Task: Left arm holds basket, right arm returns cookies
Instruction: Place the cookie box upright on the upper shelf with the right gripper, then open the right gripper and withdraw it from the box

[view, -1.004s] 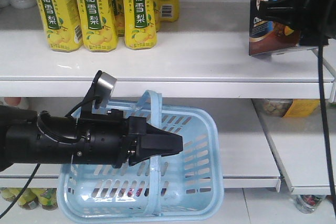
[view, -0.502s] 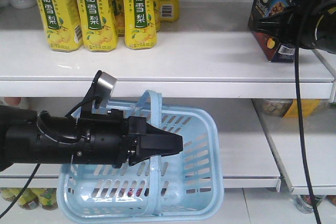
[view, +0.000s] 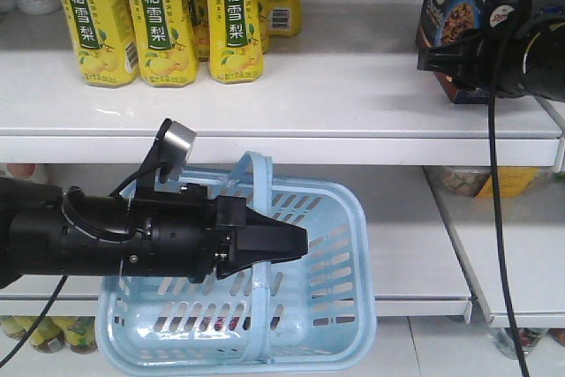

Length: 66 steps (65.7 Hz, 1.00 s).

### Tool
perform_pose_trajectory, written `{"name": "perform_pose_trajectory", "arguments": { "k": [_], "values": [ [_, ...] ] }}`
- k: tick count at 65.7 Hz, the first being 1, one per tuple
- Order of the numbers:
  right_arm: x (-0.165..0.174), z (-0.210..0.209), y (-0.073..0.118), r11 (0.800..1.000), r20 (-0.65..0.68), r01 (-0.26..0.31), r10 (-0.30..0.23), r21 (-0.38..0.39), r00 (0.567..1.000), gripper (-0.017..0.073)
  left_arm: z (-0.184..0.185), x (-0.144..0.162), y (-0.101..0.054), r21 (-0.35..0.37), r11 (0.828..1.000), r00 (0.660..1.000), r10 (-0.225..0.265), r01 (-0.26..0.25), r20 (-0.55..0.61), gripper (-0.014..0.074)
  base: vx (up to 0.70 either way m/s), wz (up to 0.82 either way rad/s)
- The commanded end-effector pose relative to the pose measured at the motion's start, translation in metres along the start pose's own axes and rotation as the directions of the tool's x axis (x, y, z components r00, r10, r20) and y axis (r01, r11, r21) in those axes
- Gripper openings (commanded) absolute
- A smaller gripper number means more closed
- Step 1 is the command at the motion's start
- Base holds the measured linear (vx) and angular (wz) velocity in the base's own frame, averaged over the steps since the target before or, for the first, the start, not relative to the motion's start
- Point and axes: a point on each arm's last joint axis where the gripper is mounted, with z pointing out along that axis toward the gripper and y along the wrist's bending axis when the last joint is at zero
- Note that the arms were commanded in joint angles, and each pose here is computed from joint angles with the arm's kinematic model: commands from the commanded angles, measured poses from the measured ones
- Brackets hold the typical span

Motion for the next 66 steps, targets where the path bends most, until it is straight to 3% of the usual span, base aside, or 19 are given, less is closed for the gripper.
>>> {"name": "perform_pose_trajectory", "arguments": {
  "k": [1, 13, 40, 66],
  "values": [
    [-0.006, -0.007, 0.000, 1.000, 0.024, -0.012, 0.013, -0.015, 1.000, 0.0453, -0.005, -0.008, -0.025, 0.115, 0.993, 0.998, -0.003, -0.004, 0.060, -0.0003, 0.00, 0.00],
    [-0.005, -0.010, -0.001, 1.000, 0.010, -0.008, 0.008, -0.005, 1.000, 0.0549, -0.005, -0.008, -0.025, 0.115, 0.993, 0.998, -0.003, -0.004, 0.060, -0.0003, 0.00, 0.00],
    [-0.015, -0.048, -0.008, 1.000, 0.068, -0.015, 0.016, -0.011, 0.998, 0.0549, -0.005, -0.008, -0.025, 0.115, 0.993, 0.998, -0.003, -0.004, 0.060, -0.0003, 0.00, 0.00],
    [-0.015, -0.118, -0.020, 0.997, 0.154, 0.018, -0.007, -0.075, 0.988, 0.0549, -0.005, -0.008, -0.025, 0.115, 0.993, 0.998, -0.003, -0.004, 0.060, -0.0003, 0.00, 0.00]
  ]
}}
